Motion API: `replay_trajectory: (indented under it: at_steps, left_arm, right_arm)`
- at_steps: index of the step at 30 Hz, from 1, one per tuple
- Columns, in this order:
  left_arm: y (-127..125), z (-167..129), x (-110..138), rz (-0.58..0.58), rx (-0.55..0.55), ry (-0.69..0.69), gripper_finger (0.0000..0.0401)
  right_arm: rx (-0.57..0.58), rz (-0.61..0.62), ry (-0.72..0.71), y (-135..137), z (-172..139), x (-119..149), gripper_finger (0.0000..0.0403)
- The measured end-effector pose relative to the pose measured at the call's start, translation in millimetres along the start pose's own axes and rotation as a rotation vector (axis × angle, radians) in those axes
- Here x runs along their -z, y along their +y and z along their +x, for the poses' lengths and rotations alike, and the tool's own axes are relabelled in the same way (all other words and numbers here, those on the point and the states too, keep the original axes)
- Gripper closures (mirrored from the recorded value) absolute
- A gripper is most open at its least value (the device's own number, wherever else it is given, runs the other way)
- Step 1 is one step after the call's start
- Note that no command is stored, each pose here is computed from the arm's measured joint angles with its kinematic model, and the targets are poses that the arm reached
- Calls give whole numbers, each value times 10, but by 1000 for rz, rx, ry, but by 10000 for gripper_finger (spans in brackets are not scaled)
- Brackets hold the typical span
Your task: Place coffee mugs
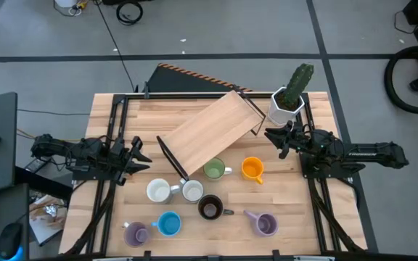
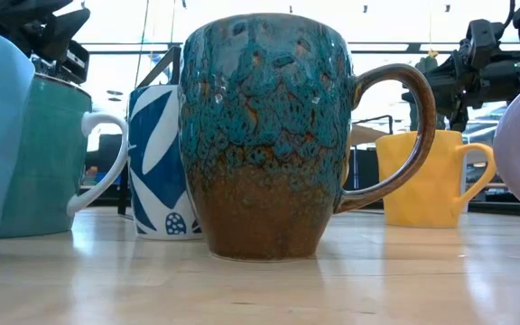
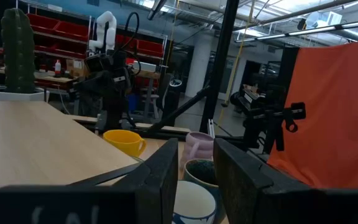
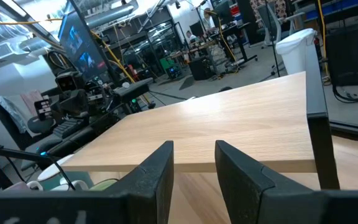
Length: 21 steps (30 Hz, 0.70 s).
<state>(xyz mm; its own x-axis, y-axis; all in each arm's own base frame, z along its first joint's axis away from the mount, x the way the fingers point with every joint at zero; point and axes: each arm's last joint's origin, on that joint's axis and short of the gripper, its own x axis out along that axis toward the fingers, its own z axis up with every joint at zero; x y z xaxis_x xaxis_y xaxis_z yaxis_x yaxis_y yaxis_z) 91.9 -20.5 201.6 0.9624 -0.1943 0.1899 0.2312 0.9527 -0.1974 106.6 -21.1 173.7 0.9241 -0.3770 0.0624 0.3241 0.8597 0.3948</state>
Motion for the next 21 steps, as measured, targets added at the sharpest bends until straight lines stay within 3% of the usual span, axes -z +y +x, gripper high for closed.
replay_trajectory:
  at_steps: [18, 21]
  left_arm:
    - [0, 0, -1, -1, 0, 0, 294]
    - [-2, 0, -24, 9, -3, -25, 294]
  right_arm:
    - [0, -1, 0, 0, 0, -1, 279]
    - [17, -87, -11, -4, 0, -7, 279]
